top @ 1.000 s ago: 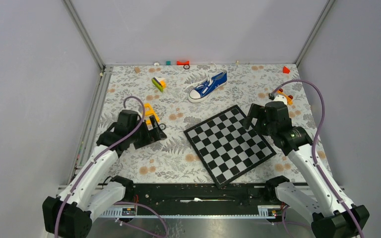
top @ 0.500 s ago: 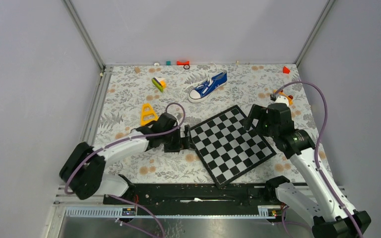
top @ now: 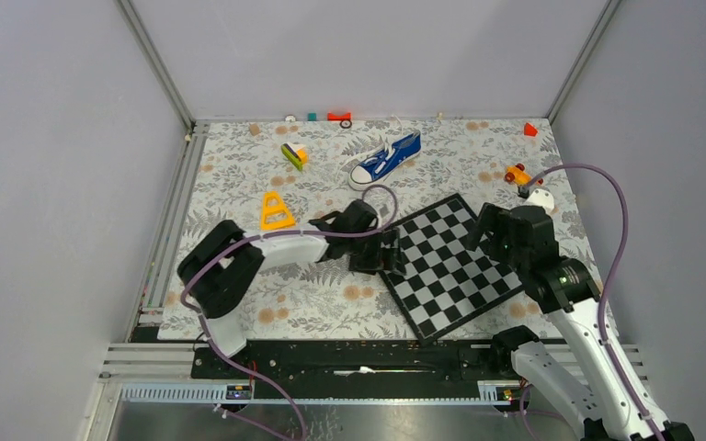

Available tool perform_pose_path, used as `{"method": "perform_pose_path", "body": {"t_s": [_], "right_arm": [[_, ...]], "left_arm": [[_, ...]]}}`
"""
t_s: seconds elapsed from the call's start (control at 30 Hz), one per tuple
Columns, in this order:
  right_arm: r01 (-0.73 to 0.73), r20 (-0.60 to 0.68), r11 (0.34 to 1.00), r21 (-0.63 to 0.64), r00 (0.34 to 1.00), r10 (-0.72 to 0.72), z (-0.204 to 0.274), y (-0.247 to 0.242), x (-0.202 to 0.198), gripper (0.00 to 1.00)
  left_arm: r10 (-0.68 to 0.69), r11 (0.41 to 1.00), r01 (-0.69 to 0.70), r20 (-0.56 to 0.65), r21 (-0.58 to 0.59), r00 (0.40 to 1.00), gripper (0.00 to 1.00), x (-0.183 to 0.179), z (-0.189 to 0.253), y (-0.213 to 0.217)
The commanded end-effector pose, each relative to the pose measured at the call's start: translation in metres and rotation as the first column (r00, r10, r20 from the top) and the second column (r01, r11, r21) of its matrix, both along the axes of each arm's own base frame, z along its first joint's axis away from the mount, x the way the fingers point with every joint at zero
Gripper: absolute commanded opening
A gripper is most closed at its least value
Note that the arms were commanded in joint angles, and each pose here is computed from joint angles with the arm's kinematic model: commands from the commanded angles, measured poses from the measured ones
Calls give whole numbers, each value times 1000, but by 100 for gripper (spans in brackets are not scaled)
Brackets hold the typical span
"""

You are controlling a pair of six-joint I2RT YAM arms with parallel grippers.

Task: Tie the shoes
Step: Move the distractor to the center of the board.

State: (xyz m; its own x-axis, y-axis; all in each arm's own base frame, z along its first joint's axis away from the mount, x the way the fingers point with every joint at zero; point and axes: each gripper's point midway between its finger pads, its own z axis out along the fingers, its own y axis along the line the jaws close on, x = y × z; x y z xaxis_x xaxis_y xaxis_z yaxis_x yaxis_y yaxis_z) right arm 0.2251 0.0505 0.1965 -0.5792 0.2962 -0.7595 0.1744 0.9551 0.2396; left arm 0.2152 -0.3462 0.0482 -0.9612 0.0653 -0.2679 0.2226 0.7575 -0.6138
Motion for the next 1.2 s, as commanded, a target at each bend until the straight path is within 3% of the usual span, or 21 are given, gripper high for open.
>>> {"method": "perform_pose_path", "body": {"t_s": [0.0, 0.2, 0.3, 0.47, 0.6, 0.73, 0.97, 1.17], "right_arm": [[60, 42, 997, -51, 997, -58, 14, -20, -11, 100], [84, 84, 996, -25, 993, -82, 21, -23, -15, 100], [83, 84, 996, -20, 993, -81, 21, -23, -16, 100], [34, 57, 999, 13, 998, -34, 11, -10, -13, 100], [-118, 19, 983, 143, 993, 116, -2, 30, -9, 100], [-252, 8, 908, 334, 964, 265, -13, 84, -2, 100], [-365, -92, 862, 353, 903, 420, -47, 151, -6, 100], [-384, -183, 859, 337, 869, 460, -79, 177, -4, 100]], "left_arm": [[-165, 967, 183, 113, -179, 980, 96, -9, 46, -77], [-302, 913, 330, 149, -239, 942, 96, -31, 67, -132], [-306, 908, 348, 195, -235, 932, 97, -33, 85, -122], [-267, 921, 329, 282, -206, 922, 98, -27, 125, -69], [-158, 969, 208, 320, -132, 934, 99, -4, 134, -7], [-32, 998, 50, 318, -47, 947, 99, 21, 134, 51], [154, 983, -177, 339, 37, 928, 99, 63, 141, 104], [266, 949, -308, 349, 70, 899, 99, 78, 147, 131]]}}
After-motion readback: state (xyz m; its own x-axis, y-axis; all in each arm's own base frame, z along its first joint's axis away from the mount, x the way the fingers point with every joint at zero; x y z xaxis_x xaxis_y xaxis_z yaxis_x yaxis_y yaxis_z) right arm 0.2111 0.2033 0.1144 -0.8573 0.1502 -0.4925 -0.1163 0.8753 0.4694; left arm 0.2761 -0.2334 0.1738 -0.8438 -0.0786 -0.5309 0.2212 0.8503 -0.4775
